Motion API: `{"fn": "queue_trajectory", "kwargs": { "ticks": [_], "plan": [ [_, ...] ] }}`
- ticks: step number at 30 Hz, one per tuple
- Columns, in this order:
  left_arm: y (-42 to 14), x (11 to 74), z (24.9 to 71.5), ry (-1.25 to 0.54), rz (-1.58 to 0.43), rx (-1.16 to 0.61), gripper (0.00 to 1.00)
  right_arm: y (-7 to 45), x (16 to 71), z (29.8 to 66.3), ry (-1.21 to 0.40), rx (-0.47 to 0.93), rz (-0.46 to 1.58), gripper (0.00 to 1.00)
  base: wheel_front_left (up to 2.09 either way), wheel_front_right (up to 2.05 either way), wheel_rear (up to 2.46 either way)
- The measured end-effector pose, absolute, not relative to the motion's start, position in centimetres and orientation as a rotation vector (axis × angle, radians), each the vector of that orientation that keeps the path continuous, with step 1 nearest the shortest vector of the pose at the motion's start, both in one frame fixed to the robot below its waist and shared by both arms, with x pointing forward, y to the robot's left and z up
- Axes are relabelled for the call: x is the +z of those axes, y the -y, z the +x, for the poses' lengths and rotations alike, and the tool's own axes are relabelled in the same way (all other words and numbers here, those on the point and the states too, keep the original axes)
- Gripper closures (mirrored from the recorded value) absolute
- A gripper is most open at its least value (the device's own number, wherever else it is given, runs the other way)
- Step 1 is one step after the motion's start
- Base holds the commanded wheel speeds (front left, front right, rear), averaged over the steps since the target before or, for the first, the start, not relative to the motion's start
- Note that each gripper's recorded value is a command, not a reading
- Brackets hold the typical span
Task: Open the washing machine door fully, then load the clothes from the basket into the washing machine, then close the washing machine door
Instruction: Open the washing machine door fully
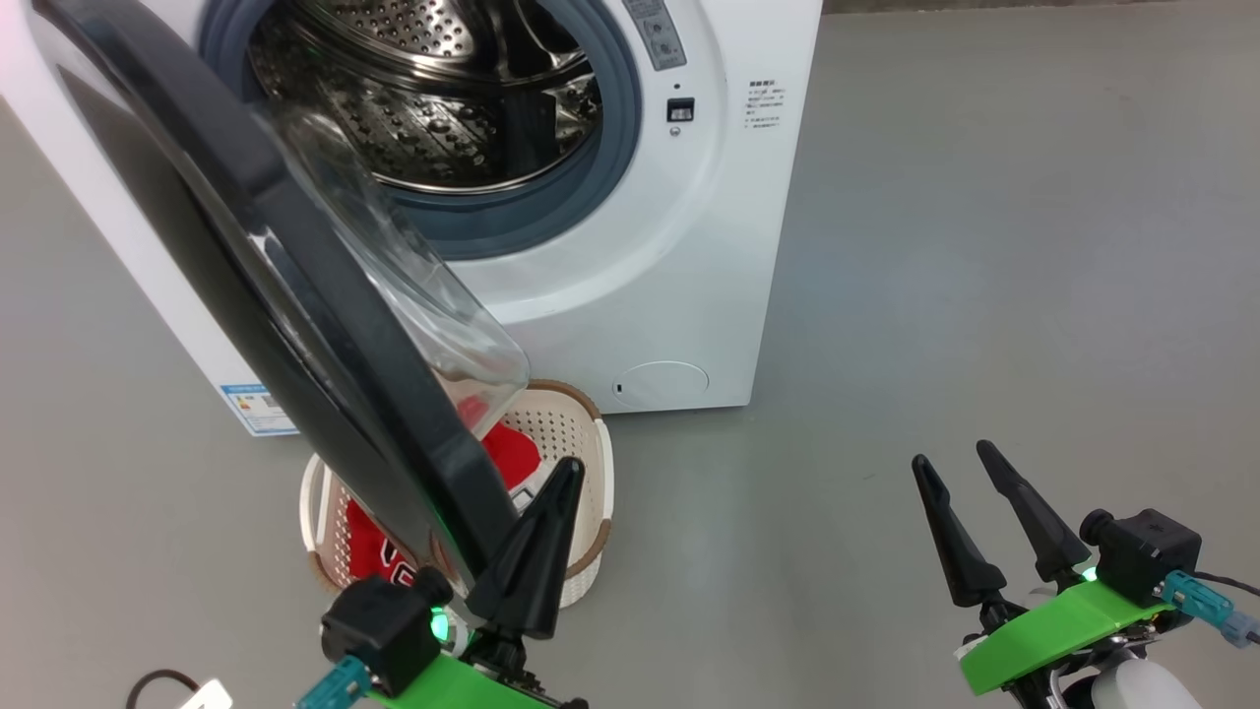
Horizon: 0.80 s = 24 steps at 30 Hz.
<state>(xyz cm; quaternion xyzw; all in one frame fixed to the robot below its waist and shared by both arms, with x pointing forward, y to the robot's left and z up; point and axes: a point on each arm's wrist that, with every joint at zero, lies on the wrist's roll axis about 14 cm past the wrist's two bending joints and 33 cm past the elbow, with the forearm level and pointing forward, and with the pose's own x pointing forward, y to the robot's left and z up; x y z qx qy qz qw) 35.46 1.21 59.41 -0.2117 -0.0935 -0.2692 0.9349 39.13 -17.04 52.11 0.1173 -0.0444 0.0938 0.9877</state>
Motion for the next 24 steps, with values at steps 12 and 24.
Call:
{"fn": "queue_trajectory", "kwargs": {
  "ticks": [12, 24],
  "plan": [
    [-0.7, 55.5, 36.8, 0.068, -0.478, -0.513, 1.00, 18.0, 51.4, 39.1, 0.072, 0.158, 0.236, 0.00, 0.00, 0.00, 0.00],
    [-1.1, 53.1, 37.7, 0.001, -0.499, -0.470, 1.00, 17.7, 51.3, 39.7, 0.071, 0.163, 0.240, 0.00, 0.00, 0.00, 0.00]
  ]
}}
